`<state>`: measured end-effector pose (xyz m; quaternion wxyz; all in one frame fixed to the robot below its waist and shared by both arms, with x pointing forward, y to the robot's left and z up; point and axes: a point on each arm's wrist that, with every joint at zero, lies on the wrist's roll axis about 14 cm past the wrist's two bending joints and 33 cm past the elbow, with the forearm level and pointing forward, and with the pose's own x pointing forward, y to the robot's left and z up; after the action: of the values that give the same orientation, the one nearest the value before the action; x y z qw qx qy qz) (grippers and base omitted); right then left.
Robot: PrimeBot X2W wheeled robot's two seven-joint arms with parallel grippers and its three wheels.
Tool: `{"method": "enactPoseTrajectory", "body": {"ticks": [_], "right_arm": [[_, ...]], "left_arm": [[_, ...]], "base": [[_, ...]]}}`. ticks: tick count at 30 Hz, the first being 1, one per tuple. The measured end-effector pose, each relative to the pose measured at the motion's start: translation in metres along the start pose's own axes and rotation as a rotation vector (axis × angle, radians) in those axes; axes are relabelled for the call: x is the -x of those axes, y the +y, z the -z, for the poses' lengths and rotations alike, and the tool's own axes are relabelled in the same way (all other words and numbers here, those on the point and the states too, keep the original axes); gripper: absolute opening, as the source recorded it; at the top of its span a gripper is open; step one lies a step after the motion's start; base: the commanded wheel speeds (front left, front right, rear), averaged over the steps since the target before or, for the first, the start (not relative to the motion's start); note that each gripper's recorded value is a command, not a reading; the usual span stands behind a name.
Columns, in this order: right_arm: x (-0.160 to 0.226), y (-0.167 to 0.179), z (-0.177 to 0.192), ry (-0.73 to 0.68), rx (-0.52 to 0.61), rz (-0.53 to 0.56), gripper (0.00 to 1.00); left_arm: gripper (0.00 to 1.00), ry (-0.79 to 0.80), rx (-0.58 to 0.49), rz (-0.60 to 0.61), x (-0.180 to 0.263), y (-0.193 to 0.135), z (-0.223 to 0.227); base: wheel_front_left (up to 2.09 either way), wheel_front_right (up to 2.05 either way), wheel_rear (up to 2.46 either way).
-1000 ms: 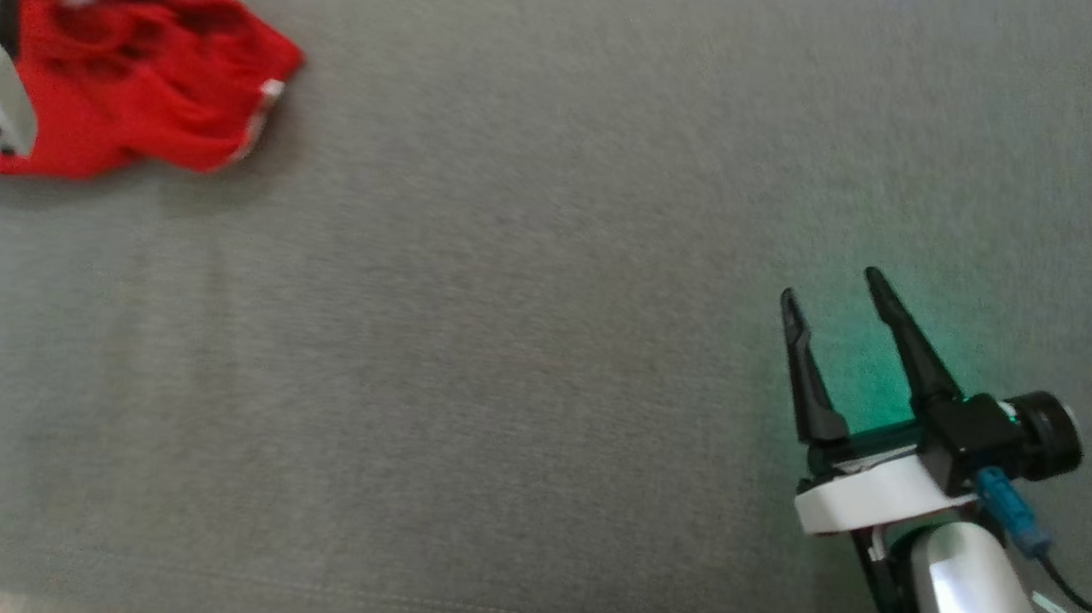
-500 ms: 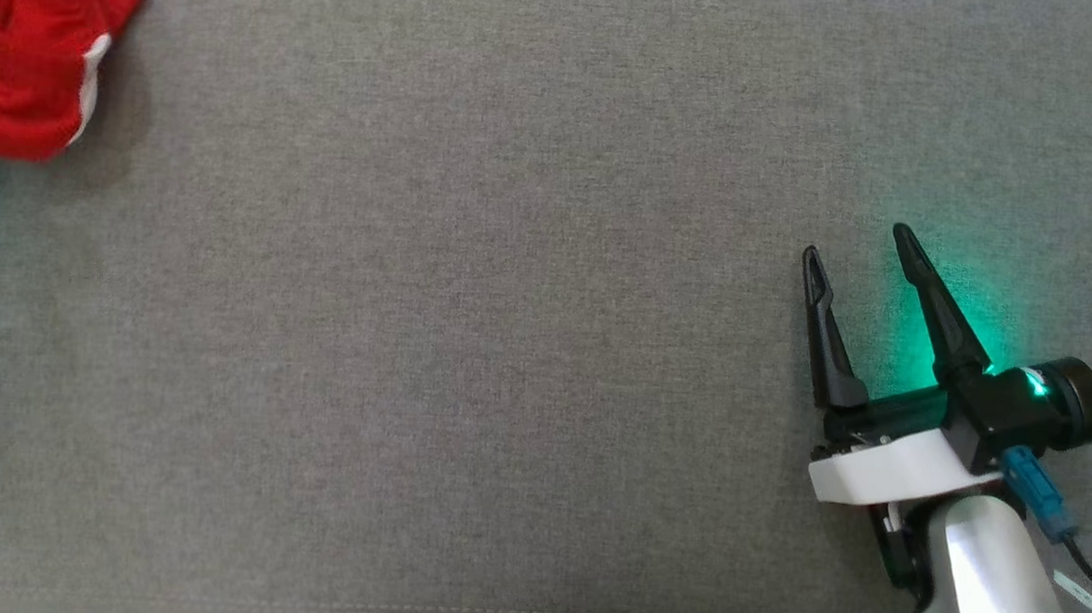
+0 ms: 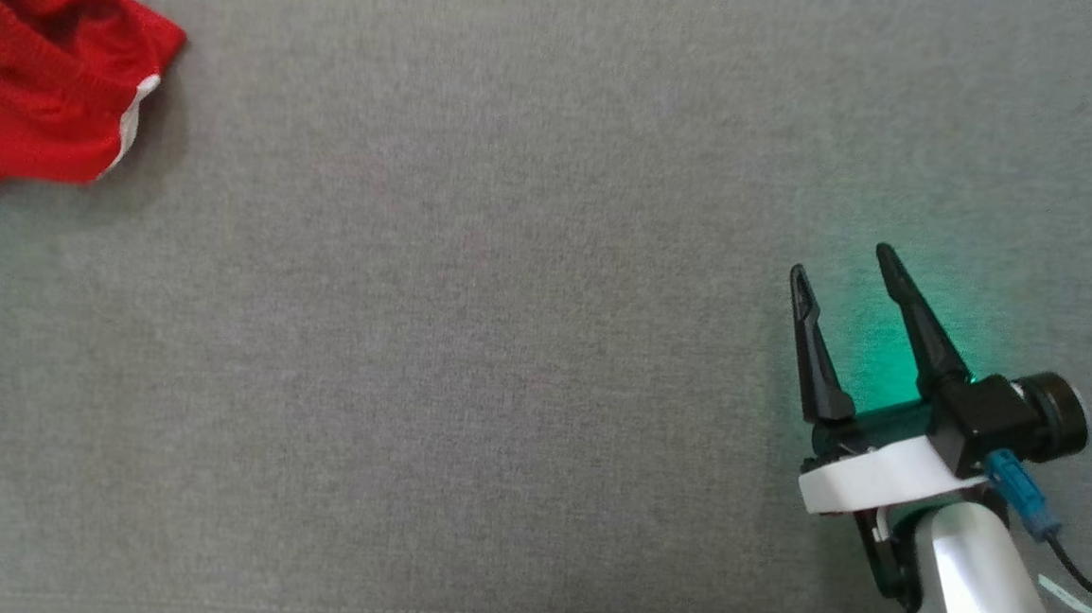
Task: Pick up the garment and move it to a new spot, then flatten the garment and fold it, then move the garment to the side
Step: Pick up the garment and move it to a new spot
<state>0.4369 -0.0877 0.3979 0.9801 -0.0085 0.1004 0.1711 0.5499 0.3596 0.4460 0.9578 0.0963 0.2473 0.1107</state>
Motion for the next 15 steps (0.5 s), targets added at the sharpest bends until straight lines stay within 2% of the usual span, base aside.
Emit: {"method": "enactPoseTrajectory", "body": {"ticks": [8, 15], "right_arm": [[0.024, -0.001, -0.030, -0.073, -0.018, 0.025, 1.00], [0.076, -0.009, -0.035, -0.092, -0.044, 0.098, 1.00]], "left_arm": [[0.00, -0.240, -0.078, 0.062, 0.043, -0.007, -0.093], [0.00, -0.424, -0.143, 0.187, 0.106, -0.047, -0.163]], "base": [[0.00, 0.00, 0.00], [0.00, 0.00, 0.00]]}}
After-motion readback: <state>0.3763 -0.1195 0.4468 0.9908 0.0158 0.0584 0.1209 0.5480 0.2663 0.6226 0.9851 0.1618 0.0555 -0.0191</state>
